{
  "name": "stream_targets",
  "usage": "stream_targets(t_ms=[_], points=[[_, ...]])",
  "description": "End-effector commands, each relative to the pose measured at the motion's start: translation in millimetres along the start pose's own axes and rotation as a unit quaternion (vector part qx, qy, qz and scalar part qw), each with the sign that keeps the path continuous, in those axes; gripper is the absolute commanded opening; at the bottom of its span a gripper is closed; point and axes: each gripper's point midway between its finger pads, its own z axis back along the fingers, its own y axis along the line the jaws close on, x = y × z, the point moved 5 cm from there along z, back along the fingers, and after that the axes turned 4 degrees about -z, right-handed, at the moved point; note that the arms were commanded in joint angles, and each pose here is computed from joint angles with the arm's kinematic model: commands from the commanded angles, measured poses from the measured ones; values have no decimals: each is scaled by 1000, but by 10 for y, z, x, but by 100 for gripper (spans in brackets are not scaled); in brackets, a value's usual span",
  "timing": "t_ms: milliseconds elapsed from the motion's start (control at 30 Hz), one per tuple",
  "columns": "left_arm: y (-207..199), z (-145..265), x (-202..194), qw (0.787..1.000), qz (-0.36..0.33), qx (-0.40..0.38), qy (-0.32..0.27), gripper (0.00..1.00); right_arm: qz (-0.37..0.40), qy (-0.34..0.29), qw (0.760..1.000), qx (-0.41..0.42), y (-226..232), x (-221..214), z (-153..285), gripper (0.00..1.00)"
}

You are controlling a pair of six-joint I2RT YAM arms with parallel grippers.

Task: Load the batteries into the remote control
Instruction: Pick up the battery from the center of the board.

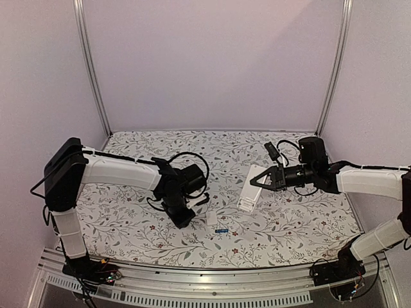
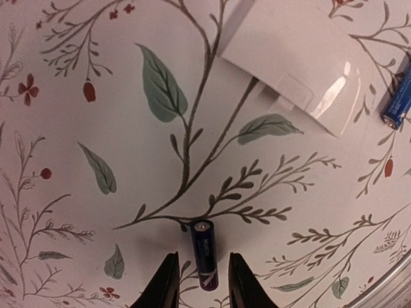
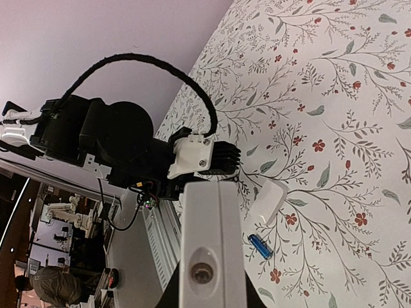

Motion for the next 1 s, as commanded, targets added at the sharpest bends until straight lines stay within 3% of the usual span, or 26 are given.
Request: stream_targets(t_ms=[0, 233, 400, 600, 767, 967], points=[[16, -76, 21, 1000, -9, 3, 7, 25, 9, -3, 1000, 1, 21, -1, 27, 0], [28, -211, -23, 1000, -13, 7, 25, 14, 2, 0, 1000, -1, 2, -4, 18, 0], [42, -17, 17, 1000, -21, 14, -9, 0, -8, 6, 1000, 0, -14, -14, 1, 0], [-31, 782, 227, 981, -62, 18, -181, 0, -29, 22, 999, 12, -4, -20, -75, 0], [-348, 1392, 288, 930, -152, -13, -336, 0, -38, 53, 997, 31, 118, -33, -278, 0], [-671, 1597, 325, 888, -241, -34, -389, 0, -56, 82, 994, 42, 218, -49, -524, 0]])
